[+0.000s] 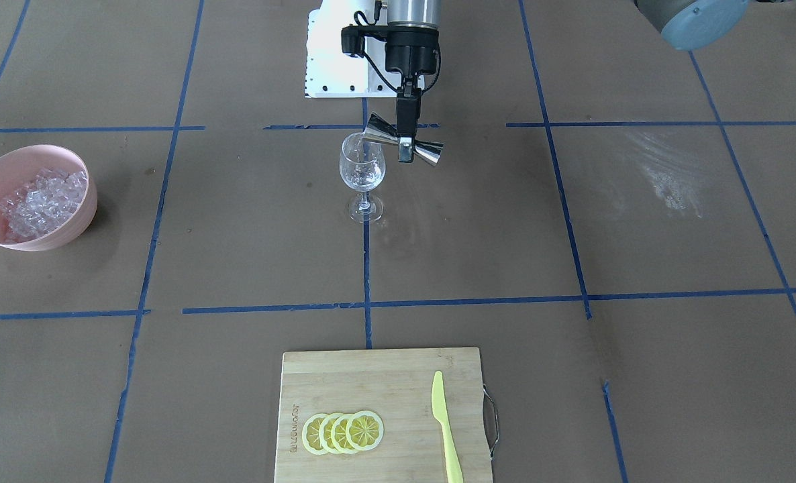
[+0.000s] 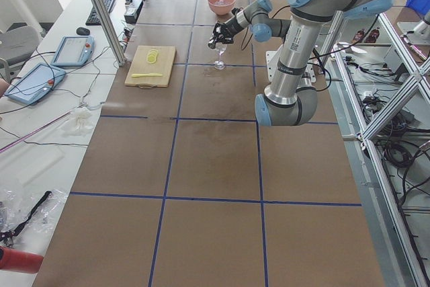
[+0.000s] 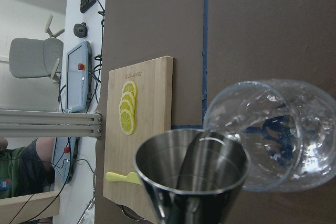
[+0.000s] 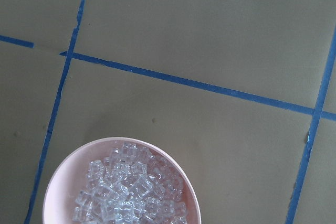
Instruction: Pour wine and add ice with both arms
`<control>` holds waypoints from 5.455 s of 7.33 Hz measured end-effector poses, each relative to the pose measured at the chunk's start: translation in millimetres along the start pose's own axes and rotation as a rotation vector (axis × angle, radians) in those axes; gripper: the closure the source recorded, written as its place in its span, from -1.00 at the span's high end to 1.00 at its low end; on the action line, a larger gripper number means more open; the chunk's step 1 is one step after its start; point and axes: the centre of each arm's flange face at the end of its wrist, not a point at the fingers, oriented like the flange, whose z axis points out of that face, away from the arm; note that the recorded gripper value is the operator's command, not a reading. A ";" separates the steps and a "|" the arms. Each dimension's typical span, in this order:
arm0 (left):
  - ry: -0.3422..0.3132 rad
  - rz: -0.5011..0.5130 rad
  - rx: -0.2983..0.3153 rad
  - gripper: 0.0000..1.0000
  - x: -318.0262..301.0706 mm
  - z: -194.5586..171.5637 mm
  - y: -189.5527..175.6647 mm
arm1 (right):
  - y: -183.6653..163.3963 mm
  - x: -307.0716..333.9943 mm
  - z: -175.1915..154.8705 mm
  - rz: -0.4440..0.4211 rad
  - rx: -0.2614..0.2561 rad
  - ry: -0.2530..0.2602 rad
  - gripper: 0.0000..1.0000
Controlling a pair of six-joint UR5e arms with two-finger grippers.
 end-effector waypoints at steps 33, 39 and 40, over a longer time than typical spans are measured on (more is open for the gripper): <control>-0.299 -1.658 0.278 -1.00 271.2 80.4 426.7 | -0.4 -4.8 -4.1 -0.012 0.008 0.005 1.00; -0.274 -1.681 0.270 -0.72 289.9 82.0 428.7 | -0.4 -4.8 -4.1 -0.012 0.008 0.005 1.00; -0.271 -1.680 0.270 -0.59 291.1 81.8 428.2 | -0.4 -4.7 -4.0 -0.012 0.008 0.005 1.00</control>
